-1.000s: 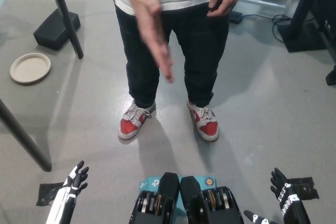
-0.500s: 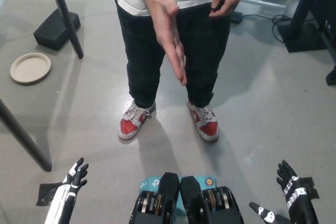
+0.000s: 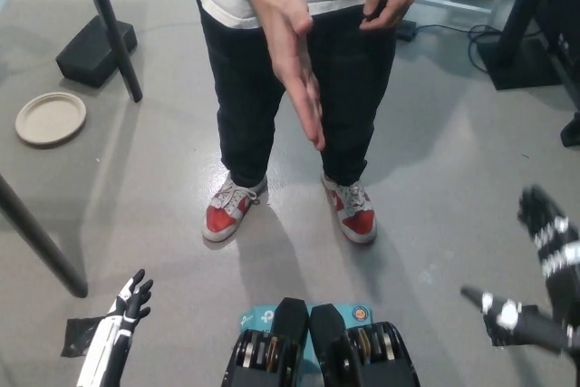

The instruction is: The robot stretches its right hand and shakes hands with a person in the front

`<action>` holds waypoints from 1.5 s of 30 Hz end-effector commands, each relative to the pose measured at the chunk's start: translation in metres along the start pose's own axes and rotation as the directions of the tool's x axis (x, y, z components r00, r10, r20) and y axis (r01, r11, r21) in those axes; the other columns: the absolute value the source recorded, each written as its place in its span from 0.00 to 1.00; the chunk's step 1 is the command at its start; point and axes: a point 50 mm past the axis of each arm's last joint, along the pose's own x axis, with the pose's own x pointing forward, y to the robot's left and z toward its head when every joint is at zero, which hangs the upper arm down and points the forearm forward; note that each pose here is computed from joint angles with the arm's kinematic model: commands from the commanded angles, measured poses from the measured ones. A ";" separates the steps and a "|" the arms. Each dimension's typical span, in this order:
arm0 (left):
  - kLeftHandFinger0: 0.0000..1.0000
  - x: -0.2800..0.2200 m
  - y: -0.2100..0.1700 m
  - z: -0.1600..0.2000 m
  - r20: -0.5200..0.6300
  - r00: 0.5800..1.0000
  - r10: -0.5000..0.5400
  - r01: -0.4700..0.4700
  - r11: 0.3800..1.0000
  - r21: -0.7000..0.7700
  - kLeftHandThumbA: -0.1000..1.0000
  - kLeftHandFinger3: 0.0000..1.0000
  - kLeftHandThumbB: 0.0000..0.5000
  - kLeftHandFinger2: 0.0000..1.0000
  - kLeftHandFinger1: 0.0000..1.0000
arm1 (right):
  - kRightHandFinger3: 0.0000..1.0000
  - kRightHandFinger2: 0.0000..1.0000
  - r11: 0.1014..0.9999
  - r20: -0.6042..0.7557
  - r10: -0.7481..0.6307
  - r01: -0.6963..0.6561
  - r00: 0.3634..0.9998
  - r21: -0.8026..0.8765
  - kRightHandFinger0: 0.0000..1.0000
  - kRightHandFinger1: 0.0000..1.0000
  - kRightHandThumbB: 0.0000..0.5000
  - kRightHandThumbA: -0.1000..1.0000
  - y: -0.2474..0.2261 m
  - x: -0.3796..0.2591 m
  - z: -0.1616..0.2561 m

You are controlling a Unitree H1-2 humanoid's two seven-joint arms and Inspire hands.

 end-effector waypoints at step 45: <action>1.00 0.016 0.012 0.041 0.139 0.990 -0.015 0.003 0.997 0.082 1.00 1.00 0.16 1.00 1.00 | 1.00 1.00 0.919 -0.315 0.361 -0.393 0.877 -0.041 1.00 1.00 0.76 1.00 0.101 0.296 0.055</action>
